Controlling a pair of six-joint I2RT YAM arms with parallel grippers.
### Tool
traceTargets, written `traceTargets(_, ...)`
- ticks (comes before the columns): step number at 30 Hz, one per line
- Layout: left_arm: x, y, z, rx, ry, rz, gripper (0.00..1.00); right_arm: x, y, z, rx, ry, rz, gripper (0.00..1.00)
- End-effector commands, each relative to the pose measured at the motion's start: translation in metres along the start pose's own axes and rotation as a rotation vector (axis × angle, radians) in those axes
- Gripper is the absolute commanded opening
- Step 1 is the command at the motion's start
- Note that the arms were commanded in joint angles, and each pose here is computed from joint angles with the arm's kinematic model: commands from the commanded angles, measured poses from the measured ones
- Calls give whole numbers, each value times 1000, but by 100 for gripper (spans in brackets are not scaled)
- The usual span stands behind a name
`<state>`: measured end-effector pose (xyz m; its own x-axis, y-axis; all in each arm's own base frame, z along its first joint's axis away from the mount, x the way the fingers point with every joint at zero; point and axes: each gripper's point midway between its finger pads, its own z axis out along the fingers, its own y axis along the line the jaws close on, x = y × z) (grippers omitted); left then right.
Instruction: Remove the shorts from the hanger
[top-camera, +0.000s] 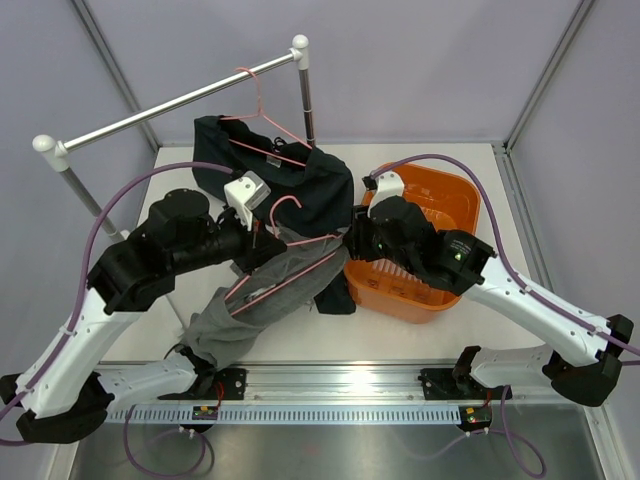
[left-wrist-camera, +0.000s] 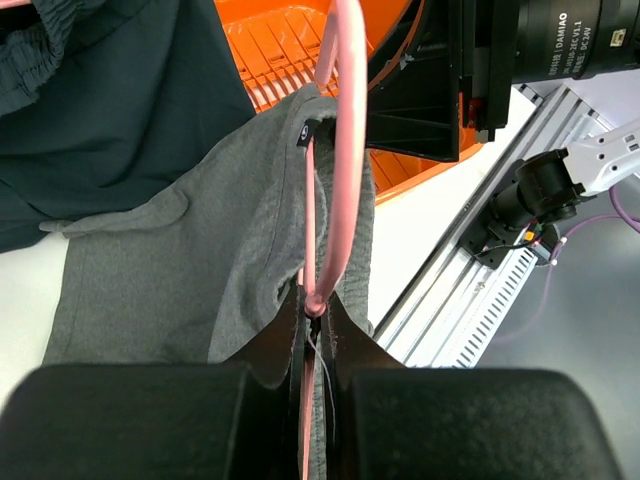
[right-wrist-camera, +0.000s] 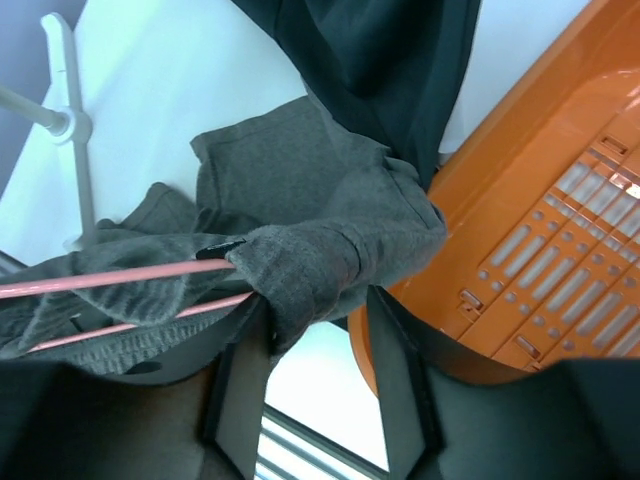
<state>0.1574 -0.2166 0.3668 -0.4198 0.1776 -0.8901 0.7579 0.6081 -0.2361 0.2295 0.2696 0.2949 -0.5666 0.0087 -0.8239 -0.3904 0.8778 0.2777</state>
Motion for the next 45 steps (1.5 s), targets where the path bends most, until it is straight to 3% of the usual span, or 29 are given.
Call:
traceTargets(1, -46, -14, -13, 43, -162, 54, 0, -11, -11, -5, 69, -36, 2, 41)
traceTargets(3, -47, -15, -14, 51, -159, 60, 0, -12, -14, -3, 95, -40, -6, 34)
traceTargets(8, -47, -17, -21, 57, -149, 89, 0, -28, -29, -6, 207, -75, -43, 0)
traceTargets(13, -50, -23, -36, 75, -162, 116, 0, -45, -48, -6, 320, -93, -63, 0)
traceTargets(23, -53, -37, -69, 132, -184, 193, 0, -100, -68, -11, 382, -158, -47, 0)
traceTargets(29, -52, -45, -82, 167, -197, 219, 0, -116, -71, 0, 374, -154, -51, 0)
traceTargets(33, -55, -32, -78, 94, -219, 188, 0, -119, -65, 3, 342, -155, -44, 0)
traceTargets(39, -79, -8, -63, -48, -332, 92, 0, -112, -49, 2, 244, -132, -24, 0)
traceTargets(45, -130, 8, -47, -131, -531, -12, 0, -102, -6, -18, 98, -137, -37, 0)
